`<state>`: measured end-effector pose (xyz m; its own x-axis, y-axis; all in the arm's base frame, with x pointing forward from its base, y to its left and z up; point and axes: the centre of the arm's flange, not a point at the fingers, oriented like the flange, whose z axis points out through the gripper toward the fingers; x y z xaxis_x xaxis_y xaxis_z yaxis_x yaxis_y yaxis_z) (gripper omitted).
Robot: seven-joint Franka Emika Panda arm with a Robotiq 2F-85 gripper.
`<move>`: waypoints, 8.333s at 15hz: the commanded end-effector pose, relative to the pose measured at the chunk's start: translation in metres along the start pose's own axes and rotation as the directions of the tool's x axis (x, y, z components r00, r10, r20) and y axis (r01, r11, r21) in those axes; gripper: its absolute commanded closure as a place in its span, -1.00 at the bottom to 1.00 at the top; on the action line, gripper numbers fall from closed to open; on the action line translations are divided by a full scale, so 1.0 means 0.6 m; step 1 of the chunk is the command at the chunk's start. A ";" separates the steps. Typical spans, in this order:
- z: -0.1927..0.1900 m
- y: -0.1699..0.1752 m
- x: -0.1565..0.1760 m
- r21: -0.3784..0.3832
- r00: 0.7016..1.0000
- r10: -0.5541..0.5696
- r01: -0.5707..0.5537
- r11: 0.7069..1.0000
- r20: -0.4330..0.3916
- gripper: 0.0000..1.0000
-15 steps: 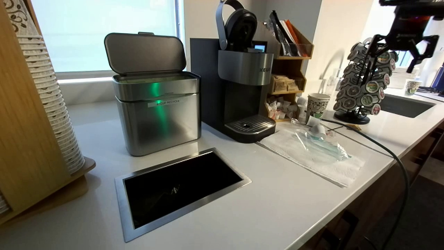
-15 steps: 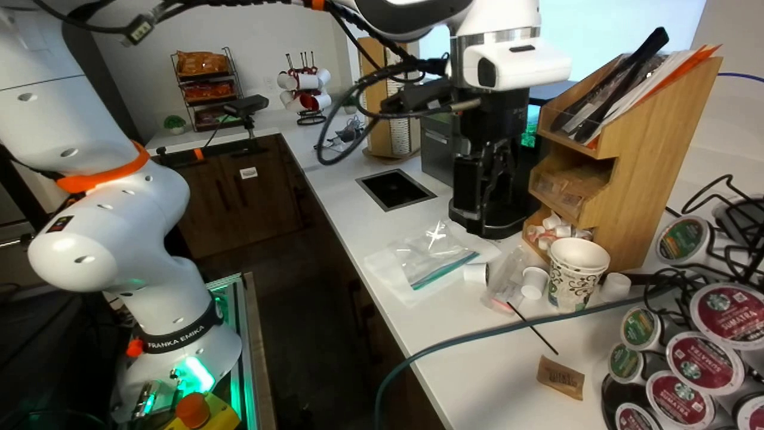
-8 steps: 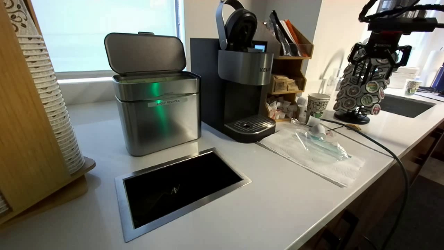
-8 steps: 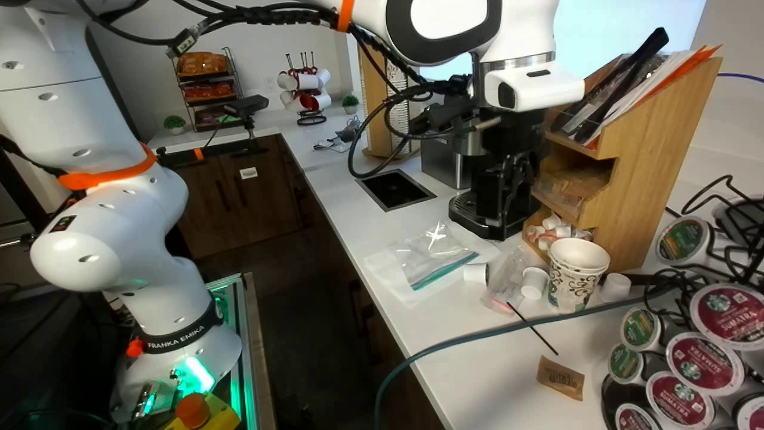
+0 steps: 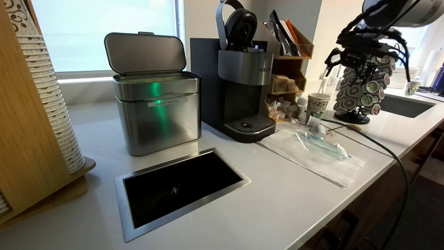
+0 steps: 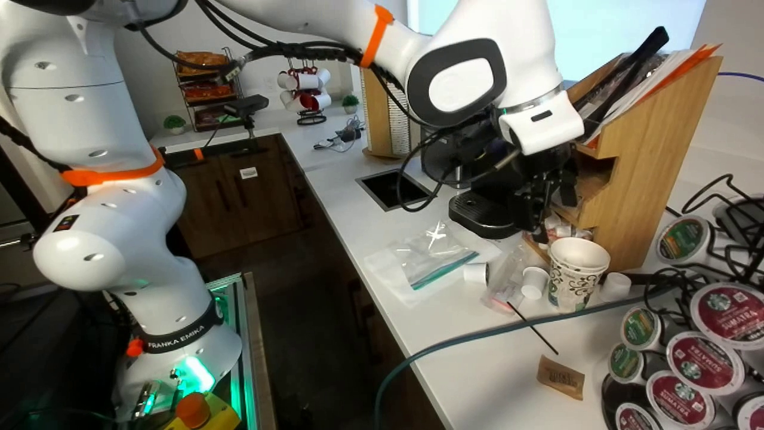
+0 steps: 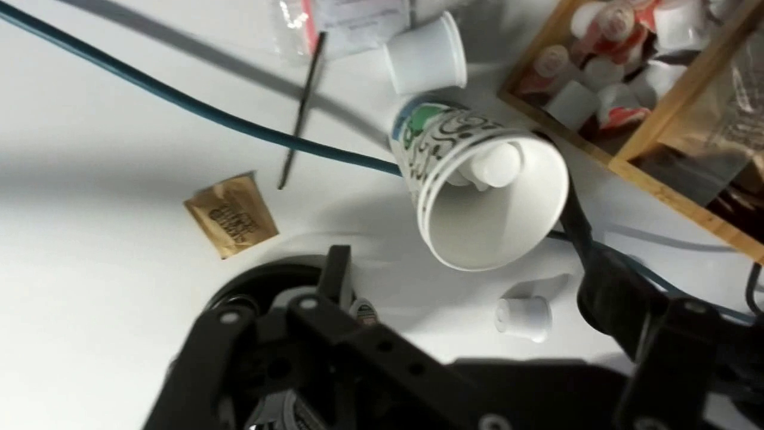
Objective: Unstack the cups on the table
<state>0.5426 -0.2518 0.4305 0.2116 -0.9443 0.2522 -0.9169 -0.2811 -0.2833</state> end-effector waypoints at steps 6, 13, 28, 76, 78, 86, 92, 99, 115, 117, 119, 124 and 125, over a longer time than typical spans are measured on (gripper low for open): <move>0.059 -0.015 -0.018 0.040 1.000 0.017 -0.016 0.999 -0.017 -1.00; 0.117 -0.013 -0.015 0.036 0.993 0.092 -0.095 0.995 0.078 -1.00; 0.113 0.002 0.006 0.010 0.978 0.182 -0.184 0.983 0.101 0.60; 0.020 0.061 0.057 0.174 0.989 0.130 -0.140 0.975 0.066 0.98; 0.008 0.070 0.065 0.174 0.983 0.078 -0.108 0.979 0.169 0.98; 0.018 0.091 0.074 0.047 0.972 0.092 -0.104 0.994 0.215 0.98; 0.062 0.100 0.072 0.004 0.954 0.145 -0.151 0.989 0.261 0.98; 0.086 0.109 0.086 -0.110 0.960 0.231 -0.215 0.970 0.161 0.98; 0.033 0.066 0.100 0.052 0.965 0.142 -0.133 0.990 -0.223 0.98; 0.030 0.071 0.094 0.065 0.976 0.118 -0.108 0.992 -0.185 0.98; 0.022 0.071 0.087 0.087 0.989 0.093 -0.083 0.993 -0.113 0.98; -0.042 0.044 0.058 0.179 0.998 0.001 0.011 0.984 -0.069 0.98; -0.056 0.045 0.054 0.183 0.997 -0.007 0.020 0.983 -0.071 0.98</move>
<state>0.5334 -0.2925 0.4441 0.1552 -0.9279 0.3391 -0.8496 -0.3005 -0.4335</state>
